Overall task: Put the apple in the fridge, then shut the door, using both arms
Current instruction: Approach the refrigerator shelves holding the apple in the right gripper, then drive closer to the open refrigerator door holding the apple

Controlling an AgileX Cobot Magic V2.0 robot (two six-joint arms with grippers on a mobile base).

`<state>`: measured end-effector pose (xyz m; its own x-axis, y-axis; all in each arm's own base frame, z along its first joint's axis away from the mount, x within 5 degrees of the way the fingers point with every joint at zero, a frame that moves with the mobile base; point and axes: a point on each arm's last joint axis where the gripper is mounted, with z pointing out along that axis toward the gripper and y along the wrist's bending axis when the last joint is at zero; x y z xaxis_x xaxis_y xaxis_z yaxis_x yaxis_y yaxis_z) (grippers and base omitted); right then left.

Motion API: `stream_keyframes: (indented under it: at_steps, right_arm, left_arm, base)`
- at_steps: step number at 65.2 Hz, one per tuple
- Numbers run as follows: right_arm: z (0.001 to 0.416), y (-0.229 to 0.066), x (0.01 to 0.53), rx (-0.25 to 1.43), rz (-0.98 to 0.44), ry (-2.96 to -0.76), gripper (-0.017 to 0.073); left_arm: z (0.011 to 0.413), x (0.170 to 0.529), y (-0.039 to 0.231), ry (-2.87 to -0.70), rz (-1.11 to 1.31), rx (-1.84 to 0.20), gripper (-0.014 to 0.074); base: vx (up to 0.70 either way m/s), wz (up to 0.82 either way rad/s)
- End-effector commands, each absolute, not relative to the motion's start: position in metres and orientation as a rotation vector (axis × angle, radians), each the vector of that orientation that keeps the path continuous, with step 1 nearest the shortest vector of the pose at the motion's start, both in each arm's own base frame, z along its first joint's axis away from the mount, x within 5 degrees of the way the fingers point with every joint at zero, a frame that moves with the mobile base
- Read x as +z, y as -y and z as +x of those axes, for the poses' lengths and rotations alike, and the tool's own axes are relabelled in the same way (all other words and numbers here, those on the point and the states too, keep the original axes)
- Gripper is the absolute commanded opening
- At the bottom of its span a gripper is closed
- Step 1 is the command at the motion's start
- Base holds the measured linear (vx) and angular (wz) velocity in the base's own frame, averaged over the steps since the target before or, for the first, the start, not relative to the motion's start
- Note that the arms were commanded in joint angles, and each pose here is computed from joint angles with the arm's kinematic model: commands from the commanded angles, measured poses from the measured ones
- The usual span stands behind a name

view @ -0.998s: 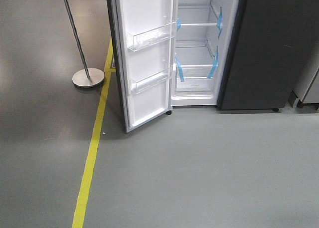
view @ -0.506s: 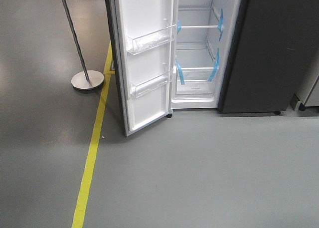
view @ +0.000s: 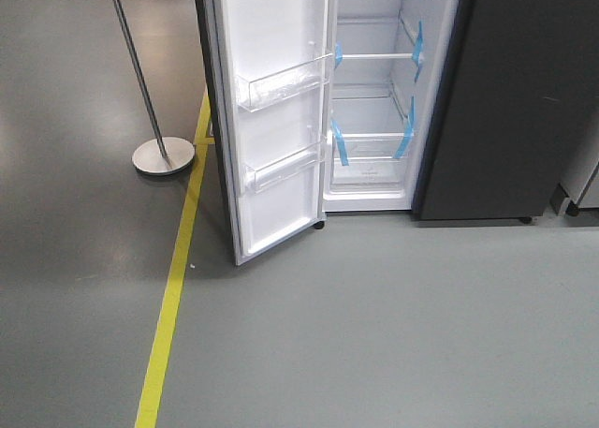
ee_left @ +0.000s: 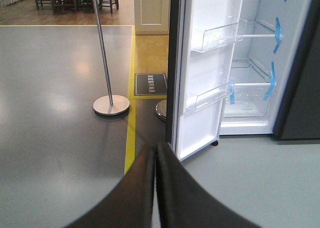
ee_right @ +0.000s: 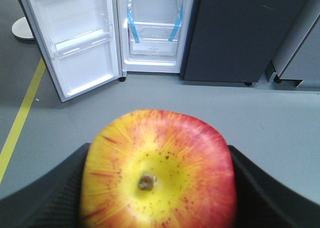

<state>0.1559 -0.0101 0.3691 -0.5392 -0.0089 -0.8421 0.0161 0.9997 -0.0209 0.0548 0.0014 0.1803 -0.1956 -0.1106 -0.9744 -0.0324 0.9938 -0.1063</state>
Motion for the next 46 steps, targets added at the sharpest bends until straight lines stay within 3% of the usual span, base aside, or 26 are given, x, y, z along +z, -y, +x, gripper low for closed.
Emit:
stream_keyframes:
  at_steps: [1, 46]
  right_arm:
    - [0.1582, 0.0105, 0.3855, -0.044, 0.004, -2.027, 0.0215]
    - [0.1582, 0.0105, 0.3855, -0.044, 0.004, -2.027, 0.0215]
  left_arm:
    - [0.0556, 0.1809, -0.0007, -1.701, -0.104, -0.088, -0.0006]
    - [0.0556, 0.1809, -0.0007, -1.701, -0.104, -0.088, -0.0006]
  base:
    - [0.1, 0.01]
    - [0.09, 0.0]
